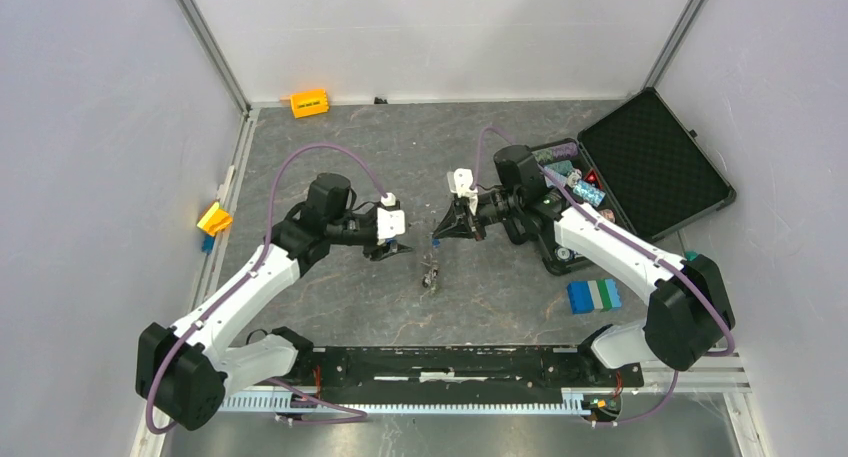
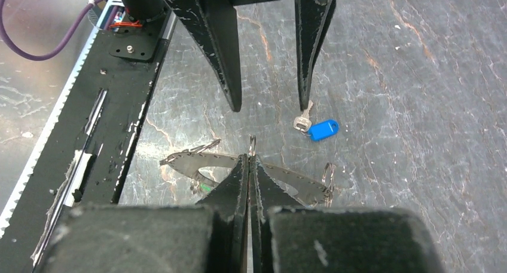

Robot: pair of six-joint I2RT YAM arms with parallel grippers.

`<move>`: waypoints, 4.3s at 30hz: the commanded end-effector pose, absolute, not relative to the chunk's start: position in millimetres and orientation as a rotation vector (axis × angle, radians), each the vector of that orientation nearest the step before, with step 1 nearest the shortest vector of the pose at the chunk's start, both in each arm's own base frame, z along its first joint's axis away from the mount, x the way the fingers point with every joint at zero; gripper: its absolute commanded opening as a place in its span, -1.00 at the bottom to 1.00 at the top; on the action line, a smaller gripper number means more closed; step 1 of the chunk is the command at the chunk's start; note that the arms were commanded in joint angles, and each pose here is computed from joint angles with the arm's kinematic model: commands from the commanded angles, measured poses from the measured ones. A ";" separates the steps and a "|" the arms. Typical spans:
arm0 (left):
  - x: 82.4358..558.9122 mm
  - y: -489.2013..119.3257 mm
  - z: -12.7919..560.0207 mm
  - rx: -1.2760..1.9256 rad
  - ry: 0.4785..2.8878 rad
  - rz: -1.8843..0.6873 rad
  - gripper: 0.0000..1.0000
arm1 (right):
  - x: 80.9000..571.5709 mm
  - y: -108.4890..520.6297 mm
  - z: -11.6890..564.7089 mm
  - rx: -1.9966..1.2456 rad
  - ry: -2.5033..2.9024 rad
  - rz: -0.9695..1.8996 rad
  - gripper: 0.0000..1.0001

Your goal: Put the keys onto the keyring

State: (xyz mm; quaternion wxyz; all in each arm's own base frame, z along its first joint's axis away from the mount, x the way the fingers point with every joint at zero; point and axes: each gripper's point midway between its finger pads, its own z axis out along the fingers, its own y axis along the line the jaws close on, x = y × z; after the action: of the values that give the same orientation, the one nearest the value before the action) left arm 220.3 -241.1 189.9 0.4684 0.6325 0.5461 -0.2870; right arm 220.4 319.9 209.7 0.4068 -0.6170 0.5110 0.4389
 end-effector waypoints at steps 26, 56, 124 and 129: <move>290.2 -180.5 51.9 1.314 2.384 -0.271 0.06 | 216.3 289.8 254.7 -1.526 1.170 0.915 -1.00; 287.7 -183.8 19.4 1.301 2.437 -0.029 -0.34 | 220.0 284.1 252.0 -1.493 1.182 0.915 -1.00; 282.0 -200.8 34.0 1.105 2.457 -0.167 0.10 | 221.2 280.3 241.5 -1.493 1.190 0.886 -1.00; 287.4 -199.7 28.8 1.102 2.458 -0.134 0.01 | 220.0 280.2 239.6 -1.496 1.190 0.893 -1.00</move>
State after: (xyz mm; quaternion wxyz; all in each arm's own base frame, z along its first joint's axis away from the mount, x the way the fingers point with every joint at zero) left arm 266.9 -189.0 19.2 0.1848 0.4201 0.8867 -0.0559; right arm 219.3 280.4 227.9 0.4721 -0.6120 0.5110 0.3760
